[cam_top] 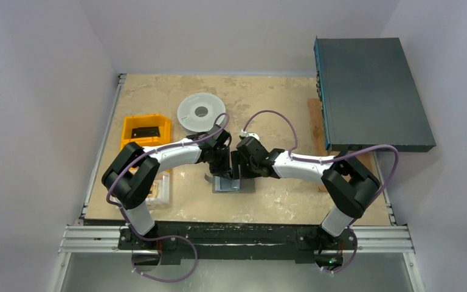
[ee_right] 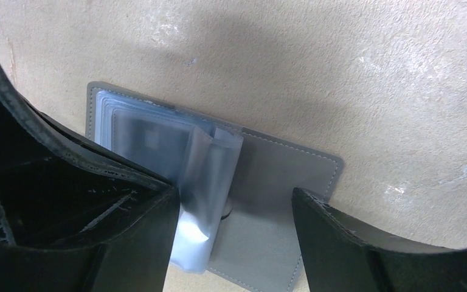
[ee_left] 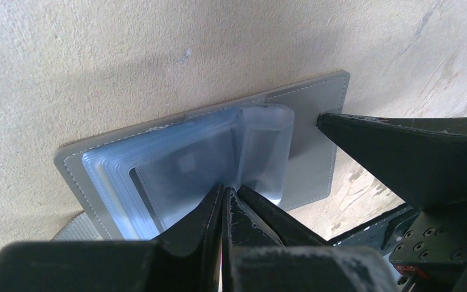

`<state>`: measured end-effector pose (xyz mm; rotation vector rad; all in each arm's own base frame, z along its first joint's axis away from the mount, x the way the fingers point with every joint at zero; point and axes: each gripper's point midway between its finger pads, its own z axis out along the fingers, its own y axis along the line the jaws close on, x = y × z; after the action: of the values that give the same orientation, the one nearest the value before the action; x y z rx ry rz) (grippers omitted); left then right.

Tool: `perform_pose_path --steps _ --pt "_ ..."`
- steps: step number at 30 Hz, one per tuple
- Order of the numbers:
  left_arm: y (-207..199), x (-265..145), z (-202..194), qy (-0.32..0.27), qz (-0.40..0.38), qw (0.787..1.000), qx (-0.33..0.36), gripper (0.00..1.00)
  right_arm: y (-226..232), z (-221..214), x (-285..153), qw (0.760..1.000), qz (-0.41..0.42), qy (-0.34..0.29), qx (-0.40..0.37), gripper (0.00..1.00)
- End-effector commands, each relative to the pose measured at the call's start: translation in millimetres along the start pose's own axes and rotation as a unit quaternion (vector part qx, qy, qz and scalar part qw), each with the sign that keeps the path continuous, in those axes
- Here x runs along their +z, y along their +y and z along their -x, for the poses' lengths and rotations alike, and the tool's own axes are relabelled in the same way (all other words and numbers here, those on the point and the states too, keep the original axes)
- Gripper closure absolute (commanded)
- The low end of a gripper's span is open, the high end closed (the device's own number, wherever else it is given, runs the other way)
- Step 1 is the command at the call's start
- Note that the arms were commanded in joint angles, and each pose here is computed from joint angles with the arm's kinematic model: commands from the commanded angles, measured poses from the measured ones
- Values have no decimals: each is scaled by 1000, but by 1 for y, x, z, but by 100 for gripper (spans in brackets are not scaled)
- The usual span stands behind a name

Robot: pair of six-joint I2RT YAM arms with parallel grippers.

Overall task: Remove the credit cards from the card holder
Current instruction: Open the card holder at the center of the board.

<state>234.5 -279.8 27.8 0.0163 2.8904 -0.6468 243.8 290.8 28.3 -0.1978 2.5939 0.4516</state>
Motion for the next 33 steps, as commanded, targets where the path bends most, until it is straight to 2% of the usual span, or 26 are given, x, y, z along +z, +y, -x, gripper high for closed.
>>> perform_pose_path --steps 1,10,16,21,33 --pt "-6 0 6 -9 -2 1000 3 100 -7 -18 15 1000 -8 28 -3 34" --pt "-19 -21 13 -25 -22 999 18 99 -20 -29 34 997 -49 51 -4 48" --pt "-2 -44 16 -51 0 999 15 95 -30 -41 36 996 -66 66 8 74" --pt "22 -51 10 -56 19 998 4 93 -34 -48 36 995 -67 73 12 86" --pt "45 -38 -8 -38 46 998 -13 96 -39 -52 31 994 -75 75 14 94"
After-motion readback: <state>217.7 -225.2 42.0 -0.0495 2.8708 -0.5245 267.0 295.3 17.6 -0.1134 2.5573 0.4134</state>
